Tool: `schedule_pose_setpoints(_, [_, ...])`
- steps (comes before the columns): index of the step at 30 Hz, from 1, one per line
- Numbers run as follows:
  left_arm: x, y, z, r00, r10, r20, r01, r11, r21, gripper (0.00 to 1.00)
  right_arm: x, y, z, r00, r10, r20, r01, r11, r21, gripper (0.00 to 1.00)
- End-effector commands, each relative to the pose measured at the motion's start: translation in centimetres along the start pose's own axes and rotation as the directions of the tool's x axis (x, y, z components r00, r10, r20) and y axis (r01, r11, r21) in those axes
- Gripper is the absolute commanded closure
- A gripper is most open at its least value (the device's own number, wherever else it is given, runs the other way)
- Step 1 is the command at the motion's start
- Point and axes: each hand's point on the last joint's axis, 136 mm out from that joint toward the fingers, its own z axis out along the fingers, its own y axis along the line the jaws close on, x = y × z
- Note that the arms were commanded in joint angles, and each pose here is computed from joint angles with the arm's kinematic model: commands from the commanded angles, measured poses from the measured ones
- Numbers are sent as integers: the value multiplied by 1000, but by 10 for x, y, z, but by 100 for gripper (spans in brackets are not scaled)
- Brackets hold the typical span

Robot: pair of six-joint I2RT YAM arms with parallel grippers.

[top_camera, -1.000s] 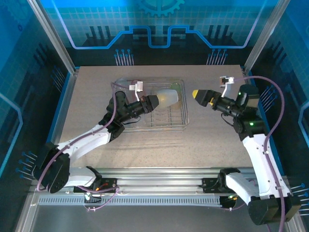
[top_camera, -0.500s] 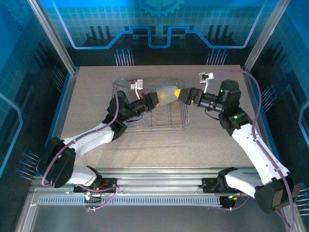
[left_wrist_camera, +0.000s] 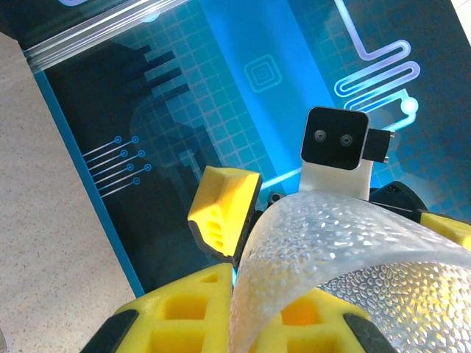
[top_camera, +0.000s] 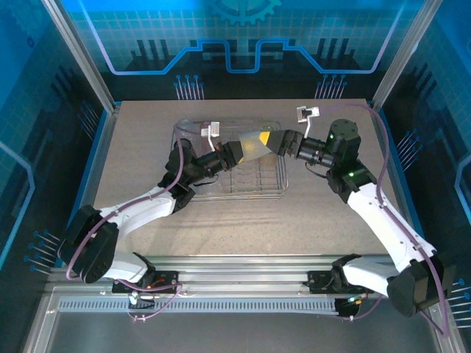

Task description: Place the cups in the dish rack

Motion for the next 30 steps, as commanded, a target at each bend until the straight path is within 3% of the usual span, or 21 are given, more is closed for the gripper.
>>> schedule_pose_setpoints(1, [-7,-21,2,1000,26,11,-27,997,78,100,-5,22,7,1000,-19,-1,19,996,-84,0])
schedule_pose_setpoints(30, [-13,-18,4,998,35,54,-40,994,105,100,10,7,24,997,72,-19,-73,993,-91,12])
